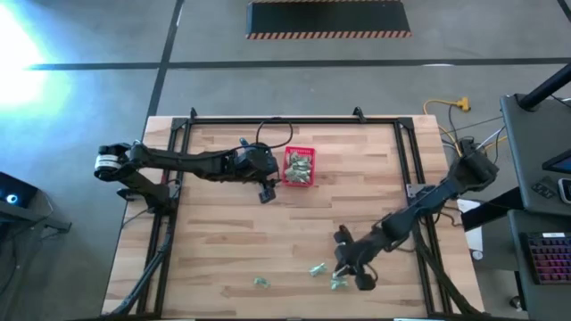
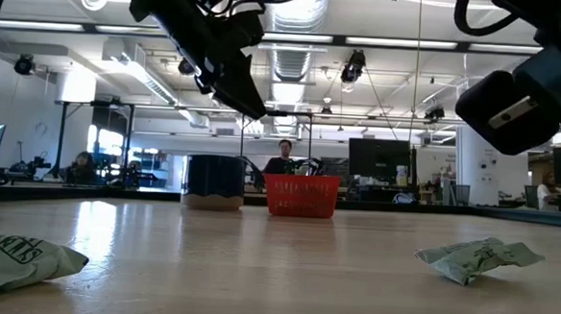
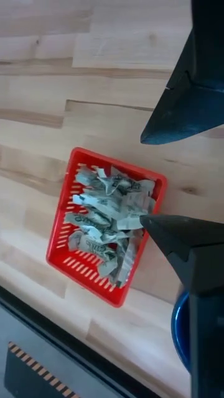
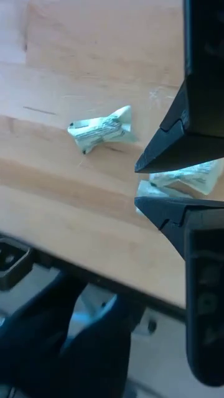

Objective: Pick and place Stevia / Truvia into bins
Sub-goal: Put the stevia packet into the basket

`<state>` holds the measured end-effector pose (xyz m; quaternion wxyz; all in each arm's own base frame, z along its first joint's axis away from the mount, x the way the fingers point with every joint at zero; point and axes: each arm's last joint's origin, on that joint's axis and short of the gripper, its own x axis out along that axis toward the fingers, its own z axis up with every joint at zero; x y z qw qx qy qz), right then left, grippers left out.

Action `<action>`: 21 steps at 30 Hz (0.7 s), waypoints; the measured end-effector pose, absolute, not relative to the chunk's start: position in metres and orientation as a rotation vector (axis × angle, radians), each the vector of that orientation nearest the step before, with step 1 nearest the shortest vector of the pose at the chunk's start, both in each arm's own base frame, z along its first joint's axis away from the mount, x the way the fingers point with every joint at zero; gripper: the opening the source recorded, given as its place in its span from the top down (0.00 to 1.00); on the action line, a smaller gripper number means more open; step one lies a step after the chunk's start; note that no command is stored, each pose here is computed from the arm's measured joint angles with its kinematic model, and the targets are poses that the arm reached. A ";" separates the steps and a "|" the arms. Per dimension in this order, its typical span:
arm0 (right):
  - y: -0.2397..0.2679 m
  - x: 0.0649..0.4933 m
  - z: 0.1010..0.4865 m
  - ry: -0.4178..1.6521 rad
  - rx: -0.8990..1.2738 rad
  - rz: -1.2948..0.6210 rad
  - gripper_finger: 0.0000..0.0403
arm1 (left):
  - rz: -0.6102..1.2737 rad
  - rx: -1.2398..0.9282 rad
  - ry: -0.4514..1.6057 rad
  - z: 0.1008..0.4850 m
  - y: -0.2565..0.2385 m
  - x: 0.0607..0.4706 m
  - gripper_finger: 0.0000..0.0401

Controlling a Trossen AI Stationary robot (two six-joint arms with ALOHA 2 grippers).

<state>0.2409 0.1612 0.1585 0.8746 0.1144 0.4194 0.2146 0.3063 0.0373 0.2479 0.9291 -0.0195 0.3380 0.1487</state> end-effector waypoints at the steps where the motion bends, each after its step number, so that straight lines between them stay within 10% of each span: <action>1: 0.165 0.242 0.157 0.883 0.224 0.427 0.84 | 0.304 -0.039 0.697 0.248 0.037 0.306 0.56; 21: 0.183 0.236 0.135 1.044 0.210 0.316 0.80 | 0.300 -0.048 0.723 0.242 0.036 0.304 0.56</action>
